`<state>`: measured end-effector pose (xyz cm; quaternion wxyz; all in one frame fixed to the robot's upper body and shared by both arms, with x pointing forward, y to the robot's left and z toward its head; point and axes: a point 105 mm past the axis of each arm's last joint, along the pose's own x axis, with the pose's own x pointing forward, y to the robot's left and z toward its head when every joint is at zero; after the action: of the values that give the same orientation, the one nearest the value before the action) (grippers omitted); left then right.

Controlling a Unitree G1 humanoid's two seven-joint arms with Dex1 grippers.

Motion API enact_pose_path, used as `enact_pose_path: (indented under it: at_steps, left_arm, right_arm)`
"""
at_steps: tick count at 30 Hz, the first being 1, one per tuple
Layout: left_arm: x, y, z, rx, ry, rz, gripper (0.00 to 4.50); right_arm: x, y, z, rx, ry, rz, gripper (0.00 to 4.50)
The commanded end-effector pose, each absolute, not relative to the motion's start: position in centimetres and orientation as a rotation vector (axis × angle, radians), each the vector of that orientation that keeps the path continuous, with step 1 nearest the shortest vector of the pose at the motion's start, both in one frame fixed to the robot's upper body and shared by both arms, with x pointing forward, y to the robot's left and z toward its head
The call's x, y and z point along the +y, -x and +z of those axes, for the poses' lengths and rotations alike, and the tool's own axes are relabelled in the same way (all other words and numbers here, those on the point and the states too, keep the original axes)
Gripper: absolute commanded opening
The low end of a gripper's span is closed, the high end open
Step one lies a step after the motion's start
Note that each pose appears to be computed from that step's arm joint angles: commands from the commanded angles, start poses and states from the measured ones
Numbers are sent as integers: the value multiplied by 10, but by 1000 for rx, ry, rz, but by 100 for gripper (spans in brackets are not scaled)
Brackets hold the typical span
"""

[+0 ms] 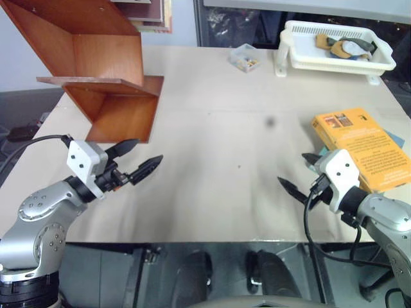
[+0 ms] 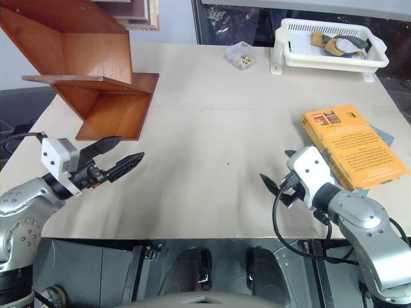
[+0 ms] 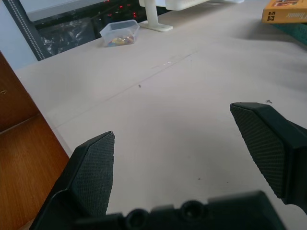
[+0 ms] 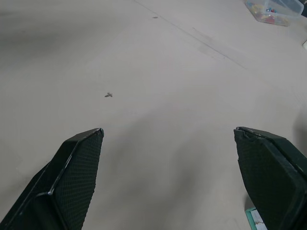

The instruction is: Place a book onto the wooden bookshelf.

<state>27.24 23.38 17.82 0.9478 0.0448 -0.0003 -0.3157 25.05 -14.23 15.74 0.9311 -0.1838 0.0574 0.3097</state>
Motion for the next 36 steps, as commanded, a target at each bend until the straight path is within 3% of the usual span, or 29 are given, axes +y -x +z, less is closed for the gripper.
enact_pose_path:
  at_steps: [1,10,16,19,21,27,36]
  left_arm:
    - [231,-266,193,-30,-141,-680,445]
    - [215,-267,196,-26,-166,-804,445]
    - [170,-257,199,-47,-186,-1047,445]
    - [146,-256,206,-81,-187,-1140,450]
    - [136,-256,209,-100,-172,-1178,450]
    - [117,-255,214,-127,-154,-1250,450]
    - [111,-251,214,-128,-135,-1269,450]
  right_arm:
    - [-144,-246,169,75,396,625,447]
    - [-150,-250,171,86,370,564,447]
    - [-204,-274,187,123,420,243,447]
    - [-249,-287,202,144,395,53,365]
    - [-273,-292,211,151,401,-38,286]
    - [-332,-300,214,267,416,-197,5]
    - [-322,-292,217,276,362,-71,5]
